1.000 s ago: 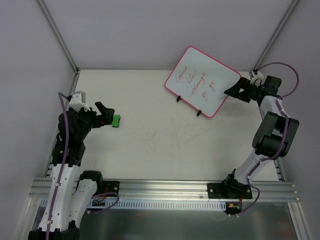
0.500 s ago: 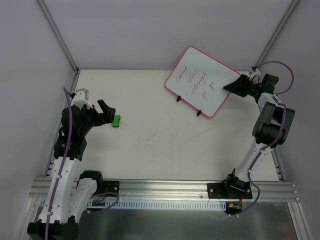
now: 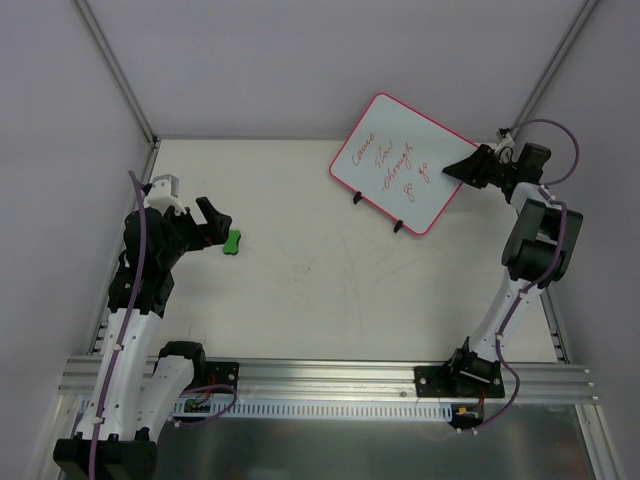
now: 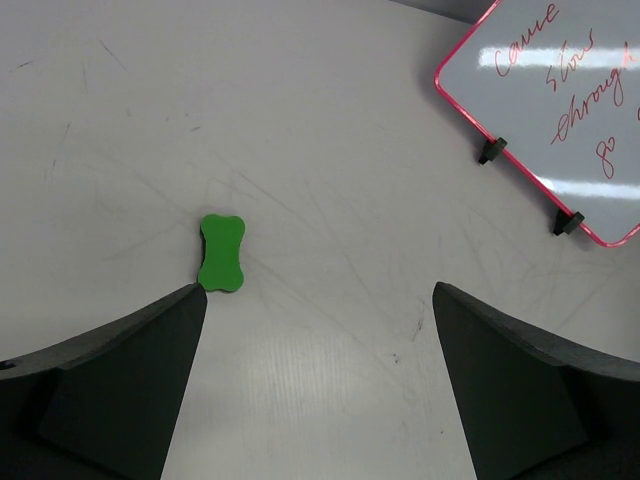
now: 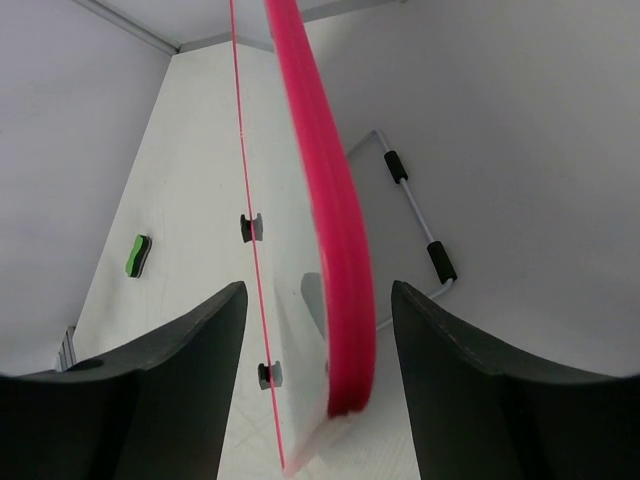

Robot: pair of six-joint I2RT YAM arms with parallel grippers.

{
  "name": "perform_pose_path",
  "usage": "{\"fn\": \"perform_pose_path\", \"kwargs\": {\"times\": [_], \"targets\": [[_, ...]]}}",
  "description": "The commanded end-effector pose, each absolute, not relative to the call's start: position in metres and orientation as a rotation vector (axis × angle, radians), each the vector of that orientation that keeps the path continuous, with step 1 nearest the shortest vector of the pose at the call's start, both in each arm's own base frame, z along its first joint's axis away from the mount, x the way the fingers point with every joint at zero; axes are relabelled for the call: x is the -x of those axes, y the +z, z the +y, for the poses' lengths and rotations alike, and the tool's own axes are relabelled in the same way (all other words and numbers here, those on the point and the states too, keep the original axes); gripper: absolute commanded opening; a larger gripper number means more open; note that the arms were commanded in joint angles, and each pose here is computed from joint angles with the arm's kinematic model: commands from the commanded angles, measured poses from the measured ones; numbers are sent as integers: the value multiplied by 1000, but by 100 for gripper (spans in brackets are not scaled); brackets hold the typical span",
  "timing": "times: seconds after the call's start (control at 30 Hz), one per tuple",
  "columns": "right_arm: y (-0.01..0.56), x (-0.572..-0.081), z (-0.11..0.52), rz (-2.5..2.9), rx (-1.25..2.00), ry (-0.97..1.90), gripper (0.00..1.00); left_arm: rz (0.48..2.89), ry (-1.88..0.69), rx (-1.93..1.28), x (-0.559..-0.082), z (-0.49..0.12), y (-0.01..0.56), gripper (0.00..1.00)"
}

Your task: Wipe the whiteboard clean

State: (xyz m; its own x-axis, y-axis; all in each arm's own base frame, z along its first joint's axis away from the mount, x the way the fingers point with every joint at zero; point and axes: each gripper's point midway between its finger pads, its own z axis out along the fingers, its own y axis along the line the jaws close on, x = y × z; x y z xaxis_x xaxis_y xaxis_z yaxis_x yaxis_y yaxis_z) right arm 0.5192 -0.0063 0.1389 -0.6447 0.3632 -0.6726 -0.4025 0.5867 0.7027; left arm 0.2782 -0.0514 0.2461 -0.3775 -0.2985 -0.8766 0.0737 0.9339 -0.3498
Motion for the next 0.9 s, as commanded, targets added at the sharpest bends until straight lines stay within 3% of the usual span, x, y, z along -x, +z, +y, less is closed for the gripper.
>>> {"fn": "perform_pose_path", "kwargs": {"times": [0.0, 0.1, 0.3, 0.4, 0.43, 0.47, 0.87], "targets": [[159, -529, 4, 1903, 113, 1167, 62, 1878, -388, 131, -278, -52, 264, 99], [159, -531, 6, 1896, 110, 1181, 57, 1875, -385, 129, -277, -52, 264, 99], [155, -534, 7, 1885, 96, 1214, 36, 1878, -383, 124, -273, -52, 262, 99], [157, -534, 8, 1877, 100, 1227, 17, 1878, -387, 124, -272, -52, 262, 99], [157, -534, 9, 1876, 101, 1233, 4, 1878, -386, 122, -271, -52, 262, 99], [158, -534, 8, 1873, 102, 1235, 0, 1877, -387, 121, -270, -52, 263, 99], [183, -533, 6, 1792, 129, 1266, 0, 1880, -388, 129, -268, -52, 260, 99]]}}
